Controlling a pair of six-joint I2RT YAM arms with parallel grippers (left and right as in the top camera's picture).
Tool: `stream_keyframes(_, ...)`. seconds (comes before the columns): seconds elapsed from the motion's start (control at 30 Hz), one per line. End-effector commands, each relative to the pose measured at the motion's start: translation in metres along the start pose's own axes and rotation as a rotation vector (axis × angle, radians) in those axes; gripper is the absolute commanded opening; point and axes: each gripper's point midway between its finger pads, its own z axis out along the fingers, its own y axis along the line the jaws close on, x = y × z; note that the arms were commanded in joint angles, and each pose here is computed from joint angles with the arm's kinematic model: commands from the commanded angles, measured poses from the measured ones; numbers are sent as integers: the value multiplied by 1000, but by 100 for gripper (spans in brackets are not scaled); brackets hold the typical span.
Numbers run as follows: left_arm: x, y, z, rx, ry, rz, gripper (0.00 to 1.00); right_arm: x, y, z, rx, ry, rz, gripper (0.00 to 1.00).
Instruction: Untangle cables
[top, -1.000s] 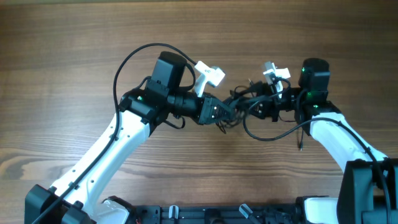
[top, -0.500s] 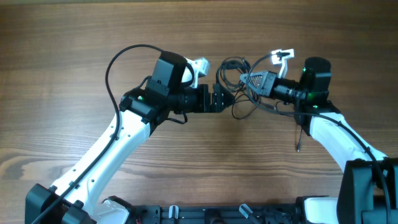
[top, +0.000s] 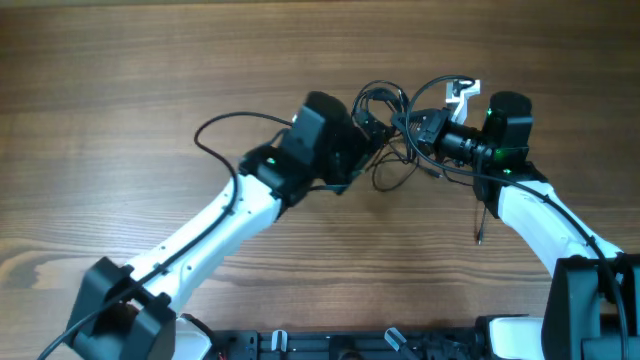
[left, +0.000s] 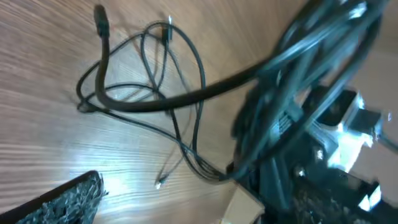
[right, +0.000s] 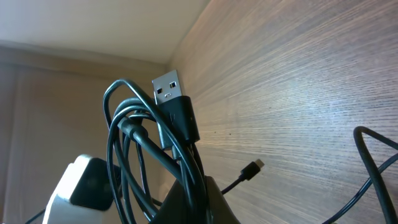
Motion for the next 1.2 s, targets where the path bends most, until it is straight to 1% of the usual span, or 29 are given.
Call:
stream_keyframes(0.0,-25,4,5,-23,-173,-131,91,0,-8,0,24,-2,34,4)
stream_keyframes(0.03,-29,4,6,-20,-191,-130,85,2,-10,0,29,6,44,4)
stream_keyframes(0.07,-31,4,7,-21,-201,-130,82,4,-10,0,28,13,49,4)
stream_keyframes(0.23,-49,12,8,-47,-302,-132,79,15,-1,0,-22,81,50,4)
stream_keyframes(0.37,-49,10,8,-40,-305,-130,77,17,0,0,-29,90,51,4)
stream_keyframes(0.47,-49,8,9,-29,-306,-128,71,19,1,0,-35,101,50,4)
stream_keyframes(0.63,-50,10,13,-35,-304,-129,66,28,5,6,-39,126,61,4)
stream_keyframes(0.7,-49,14,17,-47,-300,-129,61,28,5,6,-39,127,67,4)
stream_keyframes(0.73,-49,17,20,-56,-298,-129,56,28,6,6,-41,130,67,4)
stream_keyframes(0.77,-48,21,24,-70,-294,-130,46,30,7,5,-49,141,68,4)
stream_keyframes(0.83,-49,24,27,-81,-297,-123,17,30,7,5,-50,141,64,4)
stream_keyframes(0.87,-52,25,26,-85,-305,-98,4,29,7,6,-47,136,56,4)
stream_keyframes(0.9,-56,25,24,-92,-318,-63,4,28,6,6,-44,131,35,5)
stream_keyframes(0.93,-64,24,19,-101,-332,15,4,27,5,6,-42,120,-55,17)
stream_keyframes(0.97,-73,23,13,-107,-338,83,4,28,4,6,-43,122,-119,21)
stream_keyframes(1.03,-80,17,2,-94,-317,173,4,29,-4,6,-16,121,-176,22)
stream_keyframes(1.07,-83,11,-7,-72,-296,238,4,29,-16,6,39,108,-179,23)
stream_keyframes(1.1,-86,3,-18,-41,-275,303,4,26,-32,4,117,85,-166,26)
stream_keyframes(1.17,-88,-8,-33,4,-250,380,4,23,-55,0,240,51,-145,35)
